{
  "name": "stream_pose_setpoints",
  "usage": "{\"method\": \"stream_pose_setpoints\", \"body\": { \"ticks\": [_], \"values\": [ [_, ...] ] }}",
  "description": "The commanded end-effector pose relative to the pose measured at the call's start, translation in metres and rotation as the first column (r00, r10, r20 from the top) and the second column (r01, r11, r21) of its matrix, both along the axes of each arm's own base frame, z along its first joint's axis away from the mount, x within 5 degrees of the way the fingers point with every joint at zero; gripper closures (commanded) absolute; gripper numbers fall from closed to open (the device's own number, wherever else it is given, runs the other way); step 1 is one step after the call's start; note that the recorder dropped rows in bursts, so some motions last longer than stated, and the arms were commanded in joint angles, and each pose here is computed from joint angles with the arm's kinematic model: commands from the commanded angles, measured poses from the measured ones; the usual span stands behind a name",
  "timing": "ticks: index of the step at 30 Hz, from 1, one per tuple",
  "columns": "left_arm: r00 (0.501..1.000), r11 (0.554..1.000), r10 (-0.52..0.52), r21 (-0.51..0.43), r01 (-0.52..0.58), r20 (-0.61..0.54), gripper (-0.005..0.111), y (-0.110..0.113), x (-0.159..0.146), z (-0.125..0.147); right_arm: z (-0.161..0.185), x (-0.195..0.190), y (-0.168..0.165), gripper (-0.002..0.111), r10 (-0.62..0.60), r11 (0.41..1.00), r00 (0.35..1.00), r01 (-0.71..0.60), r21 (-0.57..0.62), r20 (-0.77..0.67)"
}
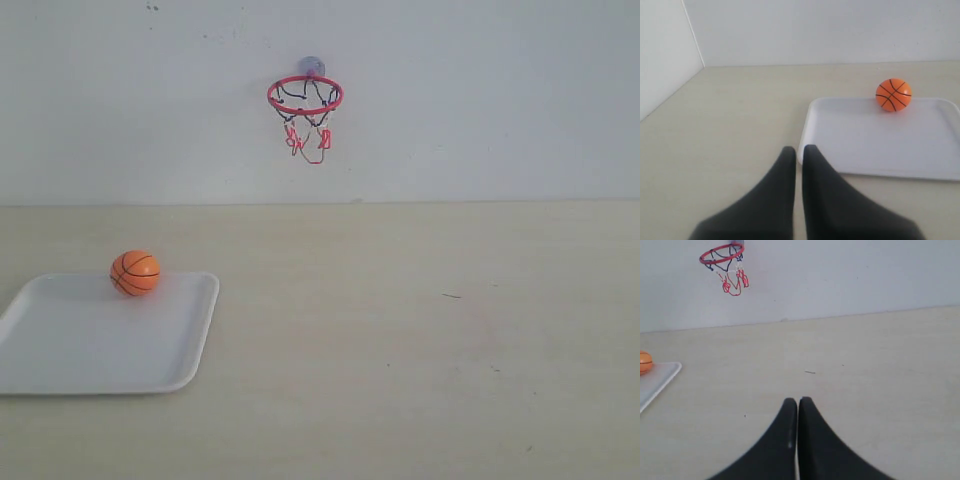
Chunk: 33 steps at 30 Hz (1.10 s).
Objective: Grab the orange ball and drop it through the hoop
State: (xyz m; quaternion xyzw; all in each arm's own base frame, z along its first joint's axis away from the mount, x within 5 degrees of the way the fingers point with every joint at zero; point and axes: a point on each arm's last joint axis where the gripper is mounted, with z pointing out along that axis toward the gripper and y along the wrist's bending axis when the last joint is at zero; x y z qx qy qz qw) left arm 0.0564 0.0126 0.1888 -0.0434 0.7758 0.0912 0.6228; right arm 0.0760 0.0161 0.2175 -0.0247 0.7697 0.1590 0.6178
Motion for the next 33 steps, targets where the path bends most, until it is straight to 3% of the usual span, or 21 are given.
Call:
{"method": "stream_pose_setpoints", "body": {
  "ticks": [1,5,12,16,21,22,24,29,33],
  "values": [
    [1.000,1.000,0.002,-0.011,-0.002,0.000,0.103,0.000,0.000,-0.001,-0.009,-0.003,-0.006,0.108,-0.030,0.998,0.998,0.027,-0.062,-0.054],
    [1.000,1.000,0.002,-0.011,-0.002,0.000,0.103,0.000,0.000,-0.001,-0.012,-0.003,-0.009,0.108,-0.055,0.996,0.995,0.049,-0.076,-0.078],
    [1.000,1.000,0.001,-0.009,-0.001,0.006,0.103,0.000,0.000,-0.001,-0.009,-0.004,-0.003,0.108,-0.006,1.000,0.997,0.008,0.024,-0.077],
    [0.993,1.000,-0.016,0.017,0.014,0.120,0.103,-0.001,0.002,0.010,-0.009,-0.004,-0.002,0.108,-0.004,1.000,0.997,0.006,0.025,-0.077],
    [0.888,0.998,-0.055,0.028,0.048,0.457,0.103,-0.005,0.000,0.041,-0.009,-0.004,-0.002,0.108,-0.004,1.000,0.997,0.006,0.025,-0.077],
    [0.867,0.998,-0.051,-0.007,0.063,0.495,0.103,-0.005,-0.001,0.045,-0.009,-0.004,-0.002,0.108,-0.004,1.000,0.997,0.006,0.025,-0.077],
    [0.846,0.993,-0.041,-0.071,0.093,0.532,0.103,-0.006,-0.001,0.048,-0.009,-0.005,-0.004,0.108,-0.024,0.999,0.997,0.026,0.030,-0.068],
    [0.843,0.991,-0.118,0.008,0.134,0.525,0.103,-0.011,0.005,0.073,-0.004,-0.010,-0.019,0.108,-0.173,0.982,0.985,0.173,0.082,-0.011],
    [0.814,0.964,-0.246,0.045,0.262,0.526,0.103,-0.019,0.025,0.097,0.000,-0.016,-0.028,0.108,-0.261,0.958,0.964,0.254,0.129,0.042]
  ]
}}
